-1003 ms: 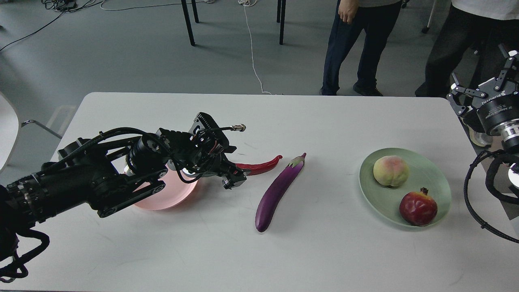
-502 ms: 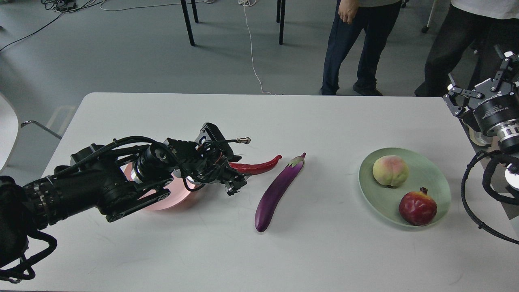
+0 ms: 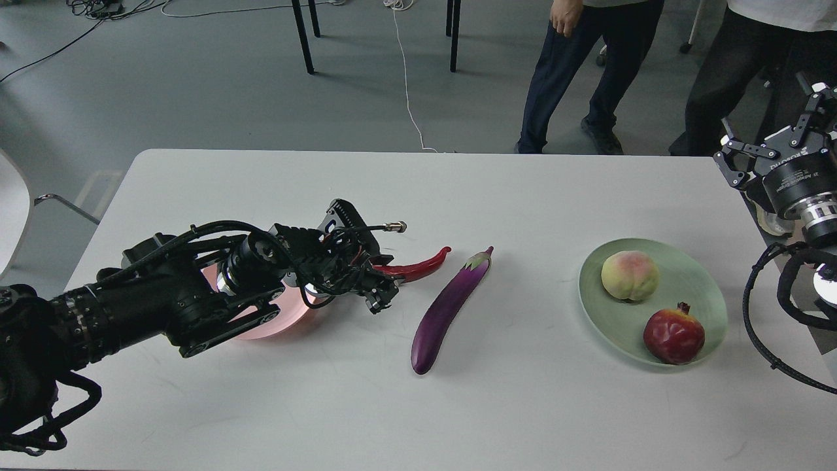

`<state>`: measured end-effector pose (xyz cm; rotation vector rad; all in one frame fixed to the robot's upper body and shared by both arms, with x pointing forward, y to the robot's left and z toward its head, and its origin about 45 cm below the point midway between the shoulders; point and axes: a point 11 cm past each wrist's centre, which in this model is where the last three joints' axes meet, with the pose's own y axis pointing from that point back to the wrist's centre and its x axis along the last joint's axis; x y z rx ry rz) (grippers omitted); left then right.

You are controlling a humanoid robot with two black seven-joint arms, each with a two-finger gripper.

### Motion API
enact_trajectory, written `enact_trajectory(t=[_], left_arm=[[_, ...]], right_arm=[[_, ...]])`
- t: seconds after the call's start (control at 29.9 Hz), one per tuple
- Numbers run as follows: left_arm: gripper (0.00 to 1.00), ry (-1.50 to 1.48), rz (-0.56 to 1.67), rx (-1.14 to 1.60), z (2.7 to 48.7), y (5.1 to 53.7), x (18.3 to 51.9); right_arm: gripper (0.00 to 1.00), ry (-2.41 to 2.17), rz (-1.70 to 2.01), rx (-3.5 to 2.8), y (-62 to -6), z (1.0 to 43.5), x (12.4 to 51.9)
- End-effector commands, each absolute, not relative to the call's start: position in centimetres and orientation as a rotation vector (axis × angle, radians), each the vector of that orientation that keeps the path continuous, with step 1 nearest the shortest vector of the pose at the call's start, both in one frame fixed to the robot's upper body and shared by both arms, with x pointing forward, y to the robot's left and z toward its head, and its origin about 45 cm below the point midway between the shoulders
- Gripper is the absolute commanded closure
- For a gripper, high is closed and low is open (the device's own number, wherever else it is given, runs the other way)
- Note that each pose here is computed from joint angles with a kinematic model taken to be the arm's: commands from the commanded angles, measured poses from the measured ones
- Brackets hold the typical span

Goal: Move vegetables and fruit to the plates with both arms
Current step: 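Grasp the red chili pepper with the left gripper, then place the chili pepper on the pink plate and open the left gripper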

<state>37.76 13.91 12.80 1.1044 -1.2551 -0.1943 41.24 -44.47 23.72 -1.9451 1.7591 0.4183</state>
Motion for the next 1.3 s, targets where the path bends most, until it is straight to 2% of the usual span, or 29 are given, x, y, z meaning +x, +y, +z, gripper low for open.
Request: enact_trajectory(t=[0.0, 0.17, 0.37, 0.57, 0.84, 1.14, 1.24, 1.27], left_arm=[[0.80, -1.255, -0.194, 1.099, 13.0, 13.6, 37.8], [0.82, -1.264, -0.189, 1.091, 13.8, 13.7, 37.9], [0.84, -1.257, -0.132, 1.063, 18.8, 15.1, 38.9], [0.84, -1.218, -0.109, 1.121, 22.6, 20.8, 38.1], [0.83, -1.081, -0.090, 1.278, 20.9, 30.2, 35.2], [0.80, -0.990, -0.070, 1.319, 17.6, 33.0, 33.9], [0.76, -0.976, -0.059, 1.334, 17.1, 33.8, 33.8], [0.71, -0.977, -0.058, 1.331, 17.0, 33.8, 33.7]], right_arm=[[0.01, 1.760, 0.418, -1.946, -44.5, 23.7, 41.2], [0.01, 1.762, 0.414, -1.946, -44.6, 23.8, 41.2], [0.01, 1.754, 0.406, -1.947, -44.5, 24.2, 41.5], [0.01, 1.754, 0.406, -1.947, -44.5, 24.2, 41.5], [0.01, 1.750, 0.408, -1.947, -44.3, 24.2, 41.5], [0.01, 1.747, 0.406, -1.950, -44.2, 24.2, 41.6], [0.01, 1.750, 0.406, -1.950, -44.3, 24.2, 41.6], [0.01, 1.750, 0.406, -1.950, -44.3, 24.2, 41.6]])
